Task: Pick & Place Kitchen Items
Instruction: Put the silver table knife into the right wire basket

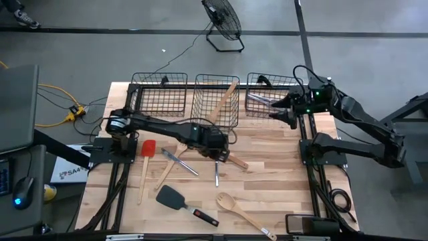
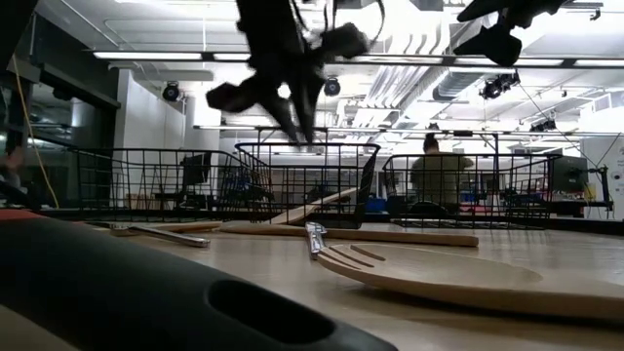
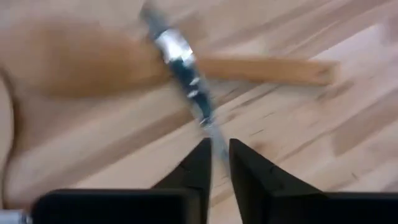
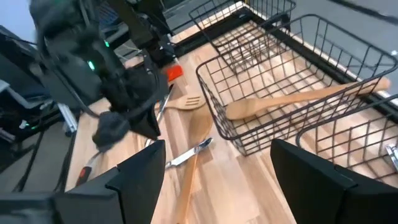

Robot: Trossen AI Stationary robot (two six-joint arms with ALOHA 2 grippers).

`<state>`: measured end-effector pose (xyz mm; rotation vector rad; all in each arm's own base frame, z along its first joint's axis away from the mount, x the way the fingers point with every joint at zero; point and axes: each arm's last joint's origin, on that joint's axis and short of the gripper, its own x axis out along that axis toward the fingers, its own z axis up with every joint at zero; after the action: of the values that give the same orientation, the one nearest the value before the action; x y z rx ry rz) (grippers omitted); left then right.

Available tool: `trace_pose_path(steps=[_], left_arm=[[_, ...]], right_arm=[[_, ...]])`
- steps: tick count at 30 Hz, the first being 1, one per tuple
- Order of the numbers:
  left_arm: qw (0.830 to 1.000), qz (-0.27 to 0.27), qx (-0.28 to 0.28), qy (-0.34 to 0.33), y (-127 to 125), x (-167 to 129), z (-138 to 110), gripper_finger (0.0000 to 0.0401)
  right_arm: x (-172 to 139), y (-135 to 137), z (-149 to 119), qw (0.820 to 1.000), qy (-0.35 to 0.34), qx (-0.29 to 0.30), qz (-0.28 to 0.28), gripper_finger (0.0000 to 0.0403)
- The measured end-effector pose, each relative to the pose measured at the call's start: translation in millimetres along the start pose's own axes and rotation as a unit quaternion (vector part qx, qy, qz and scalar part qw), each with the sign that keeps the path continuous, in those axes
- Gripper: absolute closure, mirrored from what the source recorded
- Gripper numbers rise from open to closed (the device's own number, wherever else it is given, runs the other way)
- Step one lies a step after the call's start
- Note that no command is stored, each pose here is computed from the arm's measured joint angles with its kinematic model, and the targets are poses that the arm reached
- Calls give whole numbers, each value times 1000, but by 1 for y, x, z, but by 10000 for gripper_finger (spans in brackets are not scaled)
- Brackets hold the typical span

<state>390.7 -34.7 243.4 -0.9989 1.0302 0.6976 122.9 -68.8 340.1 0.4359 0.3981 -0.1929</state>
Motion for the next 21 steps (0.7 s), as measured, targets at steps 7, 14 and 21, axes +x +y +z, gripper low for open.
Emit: trace_pose_path(steps=[7,14,21], left_arm=[[999,-2,-24,32,-7,39,-4,242],[997,-1,-61,50,-9,60,-6,199],[996,26,-73,36,-5,66,-6,199]], right_arm=[[0,1,-1,1000,6,-15,8,122],[0,2,-3,999,15,-21,20,122],[0,2,-4,999,23,-20,23,122]])
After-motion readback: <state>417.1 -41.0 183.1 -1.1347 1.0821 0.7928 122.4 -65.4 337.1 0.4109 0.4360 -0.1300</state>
